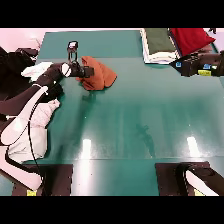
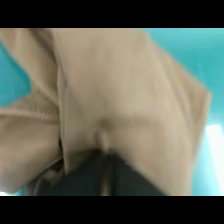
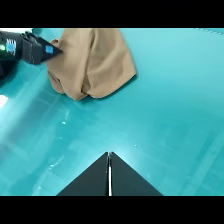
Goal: Fold the shirts.
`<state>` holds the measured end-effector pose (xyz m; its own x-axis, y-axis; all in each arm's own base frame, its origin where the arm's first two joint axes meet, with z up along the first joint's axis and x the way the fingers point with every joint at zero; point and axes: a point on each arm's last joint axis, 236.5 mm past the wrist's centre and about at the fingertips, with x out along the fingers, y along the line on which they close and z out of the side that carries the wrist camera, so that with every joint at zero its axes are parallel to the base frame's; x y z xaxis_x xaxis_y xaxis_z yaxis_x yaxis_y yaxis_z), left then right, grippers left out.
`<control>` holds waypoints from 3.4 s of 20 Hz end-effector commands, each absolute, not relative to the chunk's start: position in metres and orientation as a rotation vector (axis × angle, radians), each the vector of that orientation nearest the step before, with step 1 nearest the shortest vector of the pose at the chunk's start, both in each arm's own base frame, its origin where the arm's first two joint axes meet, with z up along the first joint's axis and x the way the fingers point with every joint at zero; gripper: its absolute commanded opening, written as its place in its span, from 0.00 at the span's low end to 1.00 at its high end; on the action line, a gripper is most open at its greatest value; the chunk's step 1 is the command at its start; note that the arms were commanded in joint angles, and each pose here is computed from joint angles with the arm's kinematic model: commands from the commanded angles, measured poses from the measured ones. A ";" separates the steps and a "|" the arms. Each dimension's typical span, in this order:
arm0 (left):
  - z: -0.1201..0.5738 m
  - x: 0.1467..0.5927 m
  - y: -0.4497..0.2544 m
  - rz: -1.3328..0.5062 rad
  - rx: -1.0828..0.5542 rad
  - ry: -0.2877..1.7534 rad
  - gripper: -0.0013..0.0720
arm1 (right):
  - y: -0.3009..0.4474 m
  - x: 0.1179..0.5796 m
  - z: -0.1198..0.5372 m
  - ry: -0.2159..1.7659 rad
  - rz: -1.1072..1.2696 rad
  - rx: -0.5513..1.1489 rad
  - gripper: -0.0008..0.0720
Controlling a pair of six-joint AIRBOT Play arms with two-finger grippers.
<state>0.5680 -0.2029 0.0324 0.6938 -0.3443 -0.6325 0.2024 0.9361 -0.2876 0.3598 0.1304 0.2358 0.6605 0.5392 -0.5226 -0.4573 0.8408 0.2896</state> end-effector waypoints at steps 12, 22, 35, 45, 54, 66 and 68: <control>0.386 0.458 -0.198 -0.501 0.028 0.275 0.04 | 0.130 0.357 0.317 0.451 0.571 0.084 0.04; 0.292 0.335 -0.370 -0.944 0.245 0.431 0.69 | 0.119 0.348 0.403 0.225 0.520 0.019 0.04; 0.034 0.460 -0.144 -0.329 -0.169 1.087 0.78 | 0.122 0.354 0.345 0.393 0.534 0.047 0.04; -0.077 0.456 -0.177 -0.361 -0.352 1.294 0.78 | 0.122 0.362 0.303 0.485 0.530 0.074 0.04; 0.004 0.487 -0.189 -0.451 -0.296 1.115 0.05 | 0.094 0.338 0.226 0.776 0.457 0.102 0.04; 0.081 0.501 -0.190 -0.504 -0.231 0.943 0.05 | 0.153 0.285 -0.057 1.273 0.388 0.525 0.71; 0.080 0.498 -0.191 -0.509 -0.228 0.956 0.05 | 0.169 0.302 -0.059 1.258 0.412 0.492 0.50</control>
<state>0.5012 -0.1905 0.0798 0.4806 -0.5077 -0.7150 0.3073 0.8612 -0.4049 0.2870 0.1468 -0.0419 0.2402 0.5399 -0.8067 -0.0314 0.8349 0.5495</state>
